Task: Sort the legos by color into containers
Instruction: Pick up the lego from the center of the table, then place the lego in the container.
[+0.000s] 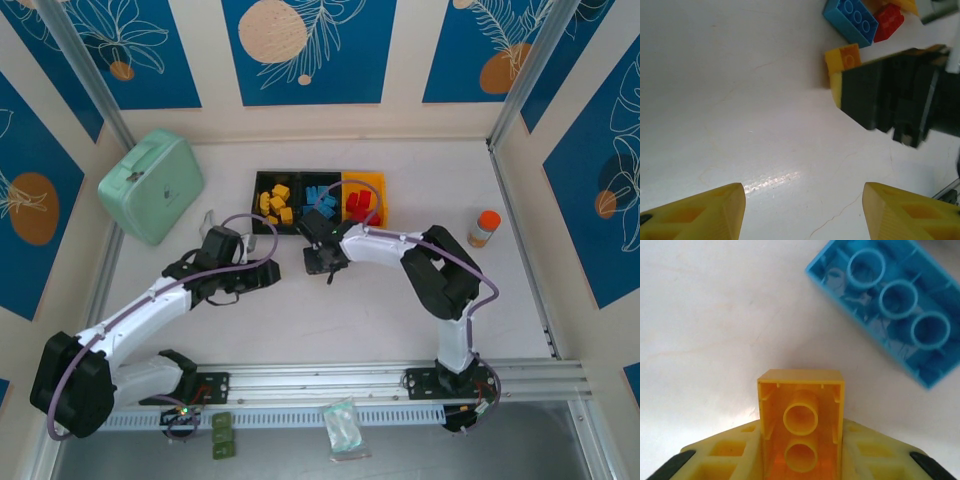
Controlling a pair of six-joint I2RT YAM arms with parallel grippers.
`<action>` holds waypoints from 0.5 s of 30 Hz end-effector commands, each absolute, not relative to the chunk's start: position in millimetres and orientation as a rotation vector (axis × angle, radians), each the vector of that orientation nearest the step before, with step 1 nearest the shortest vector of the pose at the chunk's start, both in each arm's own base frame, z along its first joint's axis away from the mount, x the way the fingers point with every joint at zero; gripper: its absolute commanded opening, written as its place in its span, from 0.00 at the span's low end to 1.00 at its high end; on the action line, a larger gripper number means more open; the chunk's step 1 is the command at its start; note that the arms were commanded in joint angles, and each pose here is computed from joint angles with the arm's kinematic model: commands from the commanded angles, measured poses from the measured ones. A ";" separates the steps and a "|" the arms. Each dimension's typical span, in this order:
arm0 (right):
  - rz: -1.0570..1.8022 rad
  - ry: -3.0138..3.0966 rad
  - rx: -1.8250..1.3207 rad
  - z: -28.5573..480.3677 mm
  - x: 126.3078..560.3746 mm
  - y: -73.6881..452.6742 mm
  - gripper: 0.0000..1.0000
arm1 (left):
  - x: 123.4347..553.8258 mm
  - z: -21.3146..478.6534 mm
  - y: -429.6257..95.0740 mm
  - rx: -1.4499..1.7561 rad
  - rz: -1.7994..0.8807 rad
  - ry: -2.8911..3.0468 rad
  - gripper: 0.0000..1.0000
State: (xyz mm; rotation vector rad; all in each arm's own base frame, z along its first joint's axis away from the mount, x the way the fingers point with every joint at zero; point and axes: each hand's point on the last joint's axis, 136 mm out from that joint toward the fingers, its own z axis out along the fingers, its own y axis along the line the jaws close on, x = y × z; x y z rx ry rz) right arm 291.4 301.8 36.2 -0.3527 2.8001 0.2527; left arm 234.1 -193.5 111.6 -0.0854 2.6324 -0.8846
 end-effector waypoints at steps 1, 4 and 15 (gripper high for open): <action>0.281 2.764 -0.357 66.9 279.9 299.6 0.33 | 231.9 111.3 -190.5 -0.094 -0.860 2.625 0.63; 0.317 2.740 -0.376 85.6 276.6 302.5 0.33 | 233.1 115.2 -189.0 -0.112 -0.858 2.614 0.63; 0.513 2.678 -0.393 144.6 313.2 335.0 0.33 | 240.7 135.5 -161.6 -0.251 -0.804 2.595 0.63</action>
